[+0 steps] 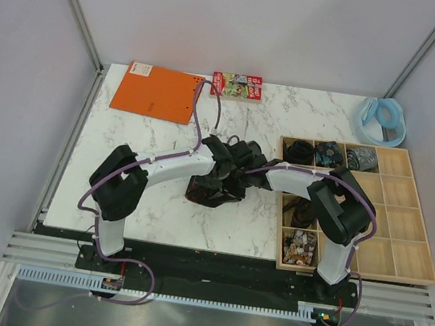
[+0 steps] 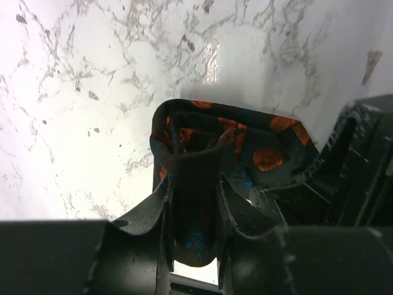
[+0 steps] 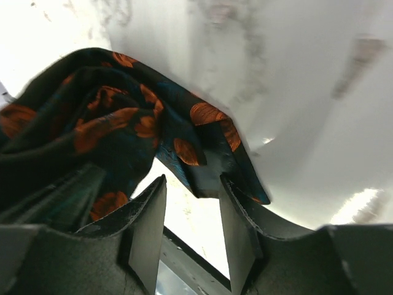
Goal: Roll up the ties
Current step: Roll the tie at the center of the board.
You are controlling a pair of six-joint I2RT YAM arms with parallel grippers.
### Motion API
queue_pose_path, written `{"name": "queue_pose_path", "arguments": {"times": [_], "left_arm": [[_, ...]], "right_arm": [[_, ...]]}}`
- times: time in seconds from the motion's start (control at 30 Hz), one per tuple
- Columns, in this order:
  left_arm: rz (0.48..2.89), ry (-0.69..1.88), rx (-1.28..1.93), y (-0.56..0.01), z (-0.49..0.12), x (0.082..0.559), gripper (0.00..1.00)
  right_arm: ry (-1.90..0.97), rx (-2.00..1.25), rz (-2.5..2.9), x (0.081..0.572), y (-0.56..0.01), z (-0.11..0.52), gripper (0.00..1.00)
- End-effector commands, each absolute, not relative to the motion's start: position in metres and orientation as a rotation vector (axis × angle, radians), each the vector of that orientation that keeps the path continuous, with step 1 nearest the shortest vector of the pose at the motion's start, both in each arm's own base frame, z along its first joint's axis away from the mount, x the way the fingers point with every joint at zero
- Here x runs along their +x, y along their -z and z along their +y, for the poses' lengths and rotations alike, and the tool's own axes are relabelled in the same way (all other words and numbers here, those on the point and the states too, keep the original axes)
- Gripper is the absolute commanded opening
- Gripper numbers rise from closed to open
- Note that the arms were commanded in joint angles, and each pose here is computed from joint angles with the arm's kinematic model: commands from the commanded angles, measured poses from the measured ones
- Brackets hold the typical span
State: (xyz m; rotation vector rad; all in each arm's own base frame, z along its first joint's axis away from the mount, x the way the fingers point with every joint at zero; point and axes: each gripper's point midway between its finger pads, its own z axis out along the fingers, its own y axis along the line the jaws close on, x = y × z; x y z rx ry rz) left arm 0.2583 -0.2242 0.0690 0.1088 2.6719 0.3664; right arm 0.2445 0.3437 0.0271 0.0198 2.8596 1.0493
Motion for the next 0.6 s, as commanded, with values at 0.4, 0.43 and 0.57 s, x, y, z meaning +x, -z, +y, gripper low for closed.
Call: {"name": "queue_pose_path", "arguments": {"times": [0.4, 0.43, 0.57], "left_arm": [[2.524, -0.848, 0.231, -0.062, -0.162, 0.254, 0.06], [2.52, -0.861, 0.234, -0.062, -0.159, 0.253, 0.06], [2.504, -0.887, 0.243, -0.064, -0.154, 0.253, 0.06]], "right_arm": [[-0.965, 0.009, 2.753, 0.264, -0.066, 0.305, 0.54], [-0.962, 0.013, 2.749, 0.265, -0.068, 0.304, 0.54], [-0.95, 0.032, 2.739, 0.269, -0.071, 0.295, 0.56]]}}
